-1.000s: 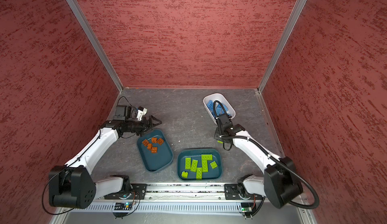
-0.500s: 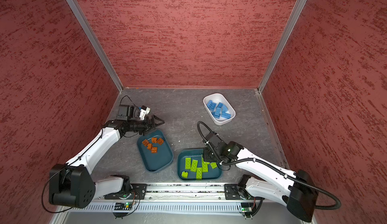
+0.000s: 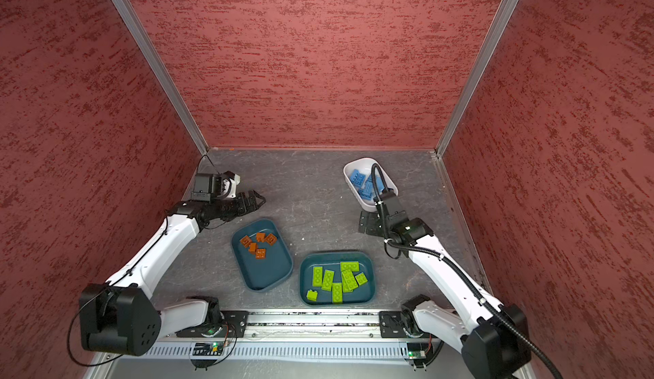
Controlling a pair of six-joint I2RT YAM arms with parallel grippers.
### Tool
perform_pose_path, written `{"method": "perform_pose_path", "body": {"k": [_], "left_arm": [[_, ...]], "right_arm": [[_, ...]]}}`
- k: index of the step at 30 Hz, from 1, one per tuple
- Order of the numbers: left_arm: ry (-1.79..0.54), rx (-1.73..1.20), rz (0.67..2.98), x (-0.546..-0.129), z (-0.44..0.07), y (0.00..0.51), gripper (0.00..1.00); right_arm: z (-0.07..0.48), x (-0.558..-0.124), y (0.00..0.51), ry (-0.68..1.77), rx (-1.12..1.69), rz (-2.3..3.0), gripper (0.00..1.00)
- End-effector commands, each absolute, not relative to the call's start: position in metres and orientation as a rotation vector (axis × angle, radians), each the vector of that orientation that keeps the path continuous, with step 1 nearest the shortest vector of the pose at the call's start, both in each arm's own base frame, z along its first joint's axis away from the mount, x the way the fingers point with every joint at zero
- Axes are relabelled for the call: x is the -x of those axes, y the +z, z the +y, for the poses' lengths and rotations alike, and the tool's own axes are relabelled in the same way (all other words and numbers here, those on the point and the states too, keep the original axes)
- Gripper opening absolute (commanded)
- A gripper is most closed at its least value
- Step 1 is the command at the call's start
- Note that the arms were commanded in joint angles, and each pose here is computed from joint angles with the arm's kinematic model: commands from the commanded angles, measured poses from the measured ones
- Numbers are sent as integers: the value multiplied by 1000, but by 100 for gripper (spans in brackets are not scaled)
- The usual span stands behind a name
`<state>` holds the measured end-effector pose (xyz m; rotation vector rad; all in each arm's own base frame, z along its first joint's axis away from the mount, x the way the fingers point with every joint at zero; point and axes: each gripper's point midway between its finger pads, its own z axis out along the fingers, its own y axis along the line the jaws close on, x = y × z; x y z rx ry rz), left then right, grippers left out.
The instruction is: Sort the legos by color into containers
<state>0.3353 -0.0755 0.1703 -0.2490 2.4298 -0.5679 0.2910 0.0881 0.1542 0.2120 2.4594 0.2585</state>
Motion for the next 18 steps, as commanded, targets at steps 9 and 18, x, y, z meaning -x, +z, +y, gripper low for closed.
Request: {"method": "perform_pose_path", "body": {"k": [9, 18], "left_arm": [[-4, 237, 2159, -362, 5, 131, 99], [-34, 146, 2057, -375, 11, 111, 99]], "right_arm": [[-26, -363, 155, -9, -336, 2046, 99], [-44, -381, 135, -68, -321, 1872, 99]]}}
